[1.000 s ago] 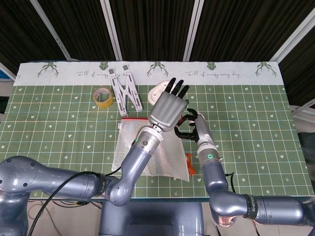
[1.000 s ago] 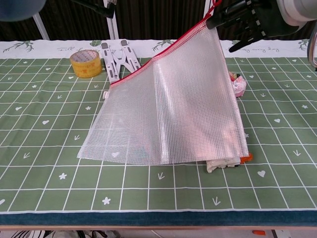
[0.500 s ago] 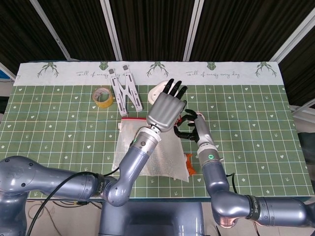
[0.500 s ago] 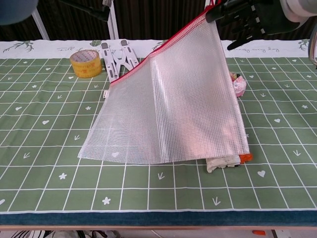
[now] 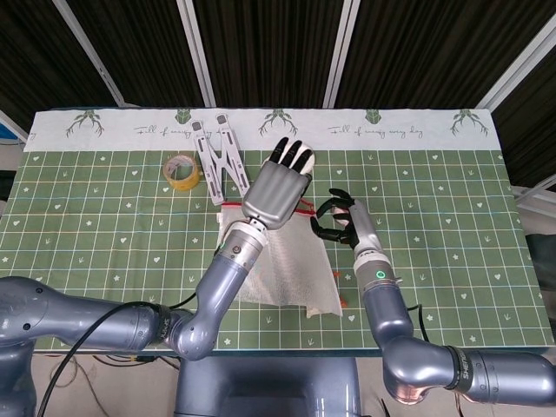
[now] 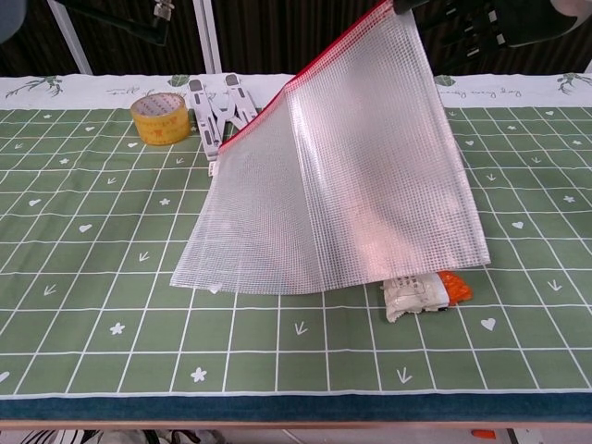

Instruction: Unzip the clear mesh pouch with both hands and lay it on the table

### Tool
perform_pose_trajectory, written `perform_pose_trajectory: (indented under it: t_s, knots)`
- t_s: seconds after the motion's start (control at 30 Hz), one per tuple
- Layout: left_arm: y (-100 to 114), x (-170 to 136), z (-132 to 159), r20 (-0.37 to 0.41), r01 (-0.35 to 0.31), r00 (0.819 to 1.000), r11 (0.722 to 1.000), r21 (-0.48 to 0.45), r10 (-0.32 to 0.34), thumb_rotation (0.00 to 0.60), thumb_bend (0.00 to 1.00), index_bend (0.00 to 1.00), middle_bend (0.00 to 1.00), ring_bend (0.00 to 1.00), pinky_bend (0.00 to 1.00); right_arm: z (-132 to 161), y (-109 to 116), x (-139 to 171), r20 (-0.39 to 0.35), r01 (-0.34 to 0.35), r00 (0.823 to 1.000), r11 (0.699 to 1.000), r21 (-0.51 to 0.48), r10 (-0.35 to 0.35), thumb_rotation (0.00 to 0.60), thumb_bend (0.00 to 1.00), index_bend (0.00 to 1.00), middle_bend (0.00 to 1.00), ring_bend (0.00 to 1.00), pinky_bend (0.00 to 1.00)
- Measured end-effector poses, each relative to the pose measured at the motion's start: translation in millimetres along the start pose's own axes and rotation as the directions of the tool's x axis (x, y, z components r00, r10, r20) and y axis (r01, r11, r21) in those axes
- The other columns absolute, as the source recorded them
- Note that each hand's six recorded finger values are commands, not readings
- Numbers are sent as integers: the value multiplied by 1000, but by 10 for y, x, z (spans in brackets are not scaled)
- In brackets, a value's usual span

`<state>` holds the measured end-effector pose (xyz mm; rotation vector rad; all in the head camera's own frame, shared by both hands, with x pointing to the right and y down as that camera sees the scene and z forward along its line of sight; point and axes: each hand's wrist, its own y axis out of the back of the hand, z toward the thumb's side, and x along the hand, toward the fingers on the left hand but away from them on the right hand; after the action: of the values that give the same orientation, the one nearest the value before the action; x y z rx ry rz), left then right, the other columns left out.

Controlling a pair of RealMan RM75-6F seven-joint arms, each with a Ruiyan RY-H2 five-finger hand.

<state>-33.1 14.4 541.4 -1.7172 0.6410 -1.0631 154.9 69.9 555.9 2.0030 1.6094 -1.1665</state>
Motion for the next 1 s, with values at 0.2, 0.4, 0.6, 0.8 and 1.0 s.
perform_pose_trajectory:
  t_s: [0.2, 0.4, 0.6, 0.8, 1.0]
  knots:
    - [-17, -6, -54, -7, 5, 1000, 1000, 2, -5, 600, 423, 596, 131, 0, 0, 40, 8, 25, -8, -5, 1000, 1000, -25, 5, 600, 542, 664, 149, 0, 207]
    - [-56, -10, -95, -13, 17, 1000, 1000, 8, -17, 600, 424, 597, 131, 0, 0, 108, 65, 38, -17, 2, 1000, 998, -64, -3, 600, 543, 664, 149, 0, 207]
    - [-96, -17, -108, -13, 25, 1000, 1000, 10, -25, 600, 424, 597, 131, 0, 0, 157, 119, 54, -19, 2, 1000, 995, -97, -4, 600, 544, 668, 150, 0, 207]
    - [-98, -22, -136, -17, 24, 1000, 1000, 15, -24, 600, 424, 597, 131, 0, 0, 204, 177, 61, -26, 10, 1000, 993, -119, -13, 600, 551, 675, 155, 0, 207]
    - [-95, -29, -184, -24, 24, 999, 1000, 17, -23, 600, 423, 597, 131, 0, 0, 243, 232, 68, -33, 18, 999, 990, -137, -22, 600, 552, 677, 156, 0, 207]
